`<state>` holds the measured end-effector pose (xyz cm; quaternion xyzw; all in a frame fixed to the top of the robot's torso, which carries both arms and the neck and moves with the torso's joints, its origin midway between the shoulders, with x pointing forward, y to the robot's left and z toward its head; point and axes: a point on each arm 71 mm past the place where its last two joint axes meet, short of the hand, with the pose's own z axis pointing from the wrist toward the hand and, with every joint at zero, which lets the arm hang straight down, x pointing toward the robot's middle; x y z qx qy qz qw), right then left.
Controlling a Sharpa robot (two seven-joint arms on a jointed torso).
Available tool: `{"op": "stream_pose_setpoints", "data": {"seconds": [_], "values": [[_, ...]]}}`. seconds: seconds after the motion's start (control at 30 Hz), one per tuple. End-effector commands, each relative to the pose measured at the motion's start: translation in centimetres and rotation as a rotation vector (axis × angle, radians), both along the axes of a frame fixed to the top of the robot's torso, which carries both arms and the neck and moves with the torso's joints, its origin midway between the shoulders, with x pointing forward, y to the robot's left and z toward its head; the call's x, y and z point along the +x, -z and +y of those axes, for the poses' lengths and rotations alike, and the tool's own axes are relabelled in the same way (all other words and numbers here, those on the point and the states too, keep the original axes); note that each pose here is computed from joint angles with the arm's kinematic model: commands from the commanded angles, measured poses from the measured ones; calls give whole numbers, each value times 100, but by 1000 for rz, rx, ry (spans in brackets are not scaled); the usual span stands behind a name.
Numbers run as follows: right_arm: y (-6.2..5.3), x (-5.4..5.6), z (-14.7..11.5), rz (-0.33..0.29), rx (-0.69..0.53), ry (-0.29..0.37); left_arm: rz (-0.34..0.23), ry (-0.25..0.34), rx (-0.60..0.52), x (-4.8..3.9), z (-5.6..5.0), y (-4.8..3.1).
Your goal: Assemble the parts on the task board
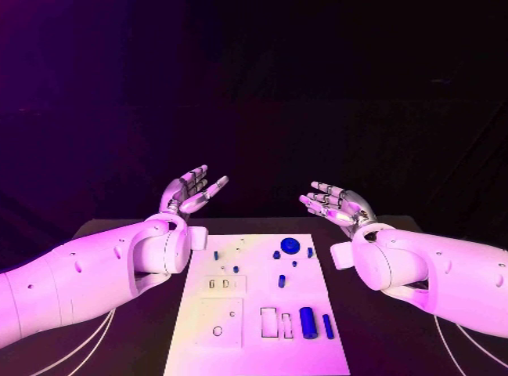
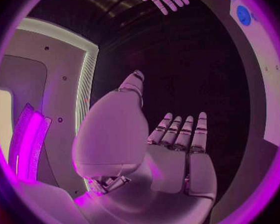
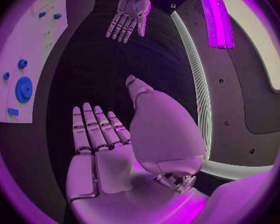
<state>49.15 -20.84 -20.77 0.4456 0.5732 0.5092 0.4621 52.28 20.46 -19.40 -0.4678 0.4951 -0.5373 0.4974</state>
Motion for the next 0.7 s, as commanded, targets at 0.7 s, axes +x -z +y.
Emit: {"op": "stream_pose_setpoints", "data": {"seconds": [0.7], "values": [[-316, 243, 62, -395, -831, -357, -49, 153, -45, -211, 225, -163]]}}
